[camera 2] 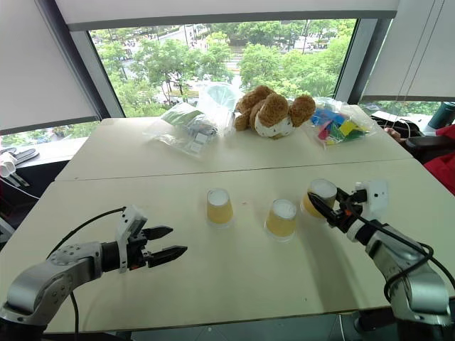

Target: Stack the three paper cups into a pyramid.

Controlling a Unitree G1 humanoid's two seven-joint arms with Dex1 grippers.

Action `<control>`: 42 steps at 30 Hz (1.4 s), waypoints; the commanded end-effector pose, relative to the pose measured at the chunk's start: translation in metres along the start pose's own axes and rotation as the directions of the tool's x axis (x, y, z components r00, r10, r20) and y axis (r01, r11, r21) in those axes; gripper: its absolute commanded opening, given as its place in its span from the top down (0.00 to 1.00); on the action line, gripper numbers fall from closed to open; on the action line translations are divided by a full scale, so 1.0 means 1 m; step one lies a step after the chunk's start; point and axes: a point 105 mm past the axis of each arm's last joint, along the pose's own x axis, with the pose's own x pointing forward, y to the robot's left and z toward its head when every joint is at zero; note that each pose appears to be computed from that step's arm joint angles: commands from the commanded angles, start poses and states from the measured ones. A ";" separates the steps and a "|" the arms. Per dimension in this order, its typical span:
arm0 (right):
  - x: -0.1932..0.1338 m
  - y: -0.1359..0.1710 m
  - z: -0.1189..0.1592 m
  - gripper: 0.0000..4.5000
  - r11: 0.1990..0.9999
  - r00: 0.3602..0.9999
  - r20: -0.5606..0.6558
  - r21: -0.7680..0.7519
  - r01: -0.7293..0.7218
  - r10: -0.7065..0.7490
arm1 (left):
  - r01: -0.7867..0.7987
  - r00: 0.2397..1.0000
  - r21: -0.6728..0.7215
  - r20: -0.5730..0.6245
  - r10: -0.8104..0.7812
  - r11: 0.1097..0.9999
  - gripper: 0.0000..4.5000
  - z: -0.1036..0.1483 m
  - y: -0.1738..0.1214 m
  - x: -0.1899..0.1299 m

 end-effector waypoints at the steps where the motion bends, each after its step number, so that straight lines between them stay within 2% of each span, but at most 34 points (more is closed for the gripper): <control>1: -0.006 0.003 0.012 0.49 1.000 0.998 0.056 0.011 0.020 -0.021 | 0.018 1.000 0.033 0.012 -0.018 0.999 0.00 0.005 0.000 0.000; 21: -0.007 0.017 -0.016 0.49 0.997 0.999 -0.020 0.070 -0.033 0.035 | 0.014 1.000 0.044 0.013 -0.015 0.999 0.00 0.000 0.006 0.003; 22: -0.007 0.017 -0.018 0.31 0.997 0.999 -0.023 0.069 -0.026 0.028 | 0.012 1.000 0.045 0.013 -0.013 0.999 0.00 0.000 0.006 0.003; 23: -0.008 0.016 -0.019 0.26 0.997 0.999 -0.026 0.069 -0.023 0.025 | 0.011 1.000 0.046 0.012 -0.011 0.999 0.00 0.000 0.007 0.002; 25: -0.008 0.017 -0.020 0.06 0.997 0.999 -0.030 0.069 -0.023 0.025 | 0.009 1.000 0.046 0.012 -0.009 0.999 0.00 0.000 0.008 0.001; 26: -0.008 0.017 -0.020 0.02 0.997 0.999 -0.031 0.069 -0.023 0.026 | 0.008 1.000 0.047 0.012 -0.009 0.999 0.00 0.000 0.008 0.001; 40: -0.008 0.018 -0.020 0.02 0.997 0.999 -0.031 0.068 -0.024 0.026 | 0.008 1.000 0.047 0.012 -0.009 0.999 0.00 0.000 0.008 0.001; 42: -0.046 0.011 0.032 0.02 0.998 1.000 0.024 -0.059 -0.019 0.020 | 0.077 0.997 0.156 0.004 -0.078 0.985 0.00 0.036 0.032 0.010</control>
